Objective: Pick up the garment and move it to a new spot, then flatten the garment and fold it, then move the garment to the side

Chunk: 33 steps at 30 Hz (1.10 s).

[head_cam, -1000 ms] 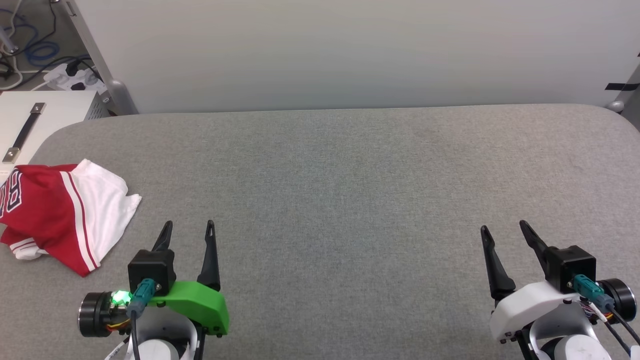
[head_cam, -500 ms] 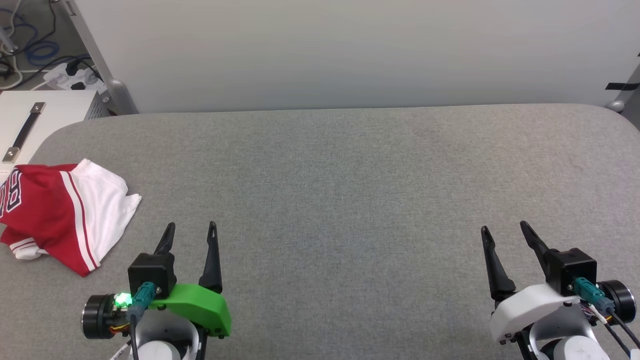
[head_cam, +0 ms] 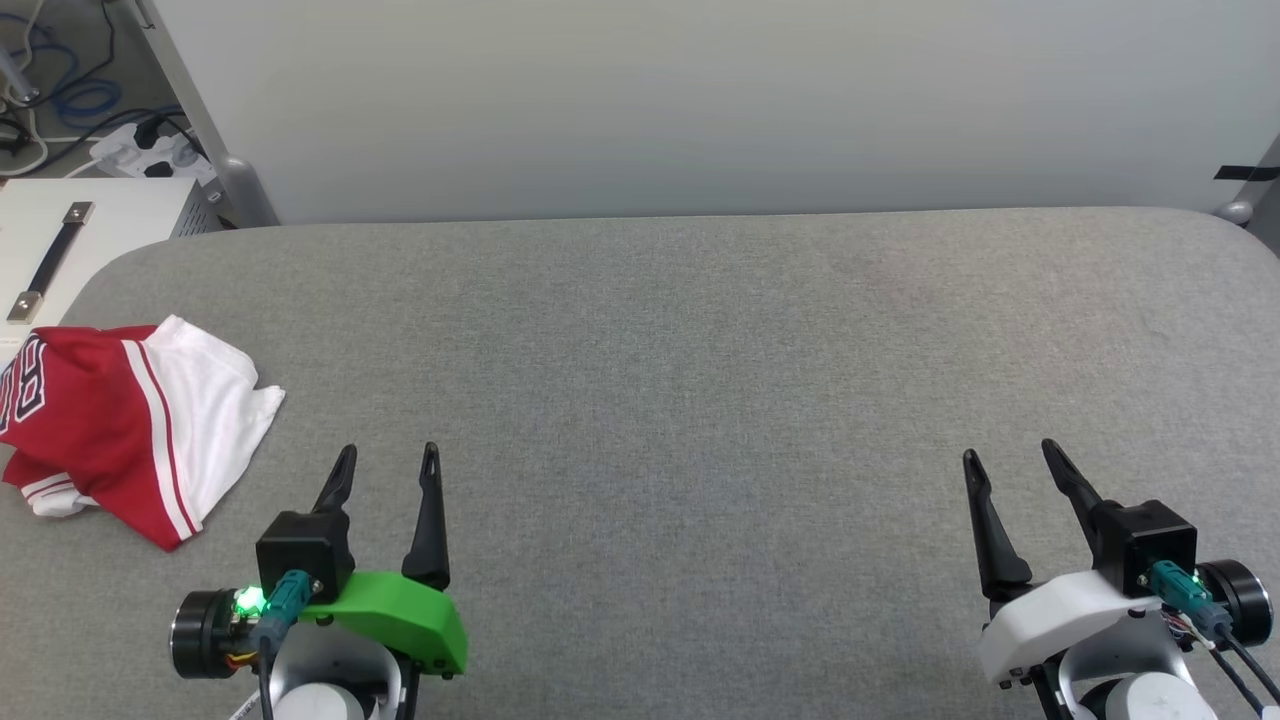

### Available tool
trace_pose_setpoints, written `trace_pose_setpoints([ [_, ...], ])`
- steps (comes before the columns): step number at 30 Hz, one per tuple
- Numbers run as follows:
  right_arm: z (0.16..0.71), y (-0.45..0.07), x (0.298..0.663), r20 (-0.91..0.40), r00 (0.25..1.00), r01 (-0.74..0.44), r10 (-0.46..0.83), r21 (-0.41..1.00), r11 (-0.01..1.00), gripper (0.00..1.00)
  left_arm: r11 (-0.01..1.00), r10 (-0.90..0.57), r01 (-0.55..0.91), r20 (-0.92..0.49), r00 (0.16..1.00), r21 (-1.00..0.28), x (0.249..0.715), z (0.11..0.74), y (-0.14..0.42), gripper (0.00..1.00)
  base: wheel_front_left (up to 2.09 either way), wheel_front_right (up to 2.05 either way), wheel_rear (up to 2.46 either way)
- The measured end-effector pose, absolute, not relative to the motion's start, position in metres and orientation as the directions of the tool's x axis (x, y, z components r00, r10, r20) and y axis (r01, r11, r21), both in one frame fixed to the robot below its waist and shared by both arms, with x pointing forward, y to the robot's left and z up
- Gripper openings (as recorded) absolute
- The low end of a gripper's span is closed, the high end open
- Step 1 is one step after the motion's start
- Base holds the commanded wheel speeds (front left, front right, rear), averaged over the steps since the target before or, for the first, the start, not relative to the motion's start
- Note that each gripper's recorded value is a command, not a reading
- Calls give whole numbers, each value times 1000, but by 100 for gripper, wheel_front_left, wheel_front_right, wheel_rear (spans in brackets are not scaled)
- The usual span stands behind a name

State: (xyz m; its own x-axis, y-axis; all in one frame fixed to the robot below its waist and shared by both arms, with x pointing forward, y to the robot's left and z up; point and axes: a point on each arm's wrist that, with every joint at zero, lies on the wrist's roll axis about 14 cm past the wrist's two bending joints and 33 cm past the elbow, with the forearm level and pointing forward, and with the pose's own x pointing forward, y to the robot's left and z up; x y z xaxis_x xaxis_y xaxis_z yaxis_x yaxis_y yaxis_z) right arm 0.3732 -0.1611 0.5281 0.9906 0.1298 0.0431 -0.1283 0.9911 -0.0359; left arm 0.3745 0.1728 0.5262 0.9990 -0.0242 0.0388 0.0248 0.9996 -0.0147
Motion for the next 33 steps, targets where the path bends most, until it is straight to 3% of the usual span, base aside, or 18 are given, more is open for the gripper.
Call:
trace_pose_setpoints([
  [33, 525, -163, 375, 73, 989, -123, 127, -58, 991, 100, 997, -40, 44, 59, 997, -63, 374, 519, 168, 100, 0, 0, 0],
])
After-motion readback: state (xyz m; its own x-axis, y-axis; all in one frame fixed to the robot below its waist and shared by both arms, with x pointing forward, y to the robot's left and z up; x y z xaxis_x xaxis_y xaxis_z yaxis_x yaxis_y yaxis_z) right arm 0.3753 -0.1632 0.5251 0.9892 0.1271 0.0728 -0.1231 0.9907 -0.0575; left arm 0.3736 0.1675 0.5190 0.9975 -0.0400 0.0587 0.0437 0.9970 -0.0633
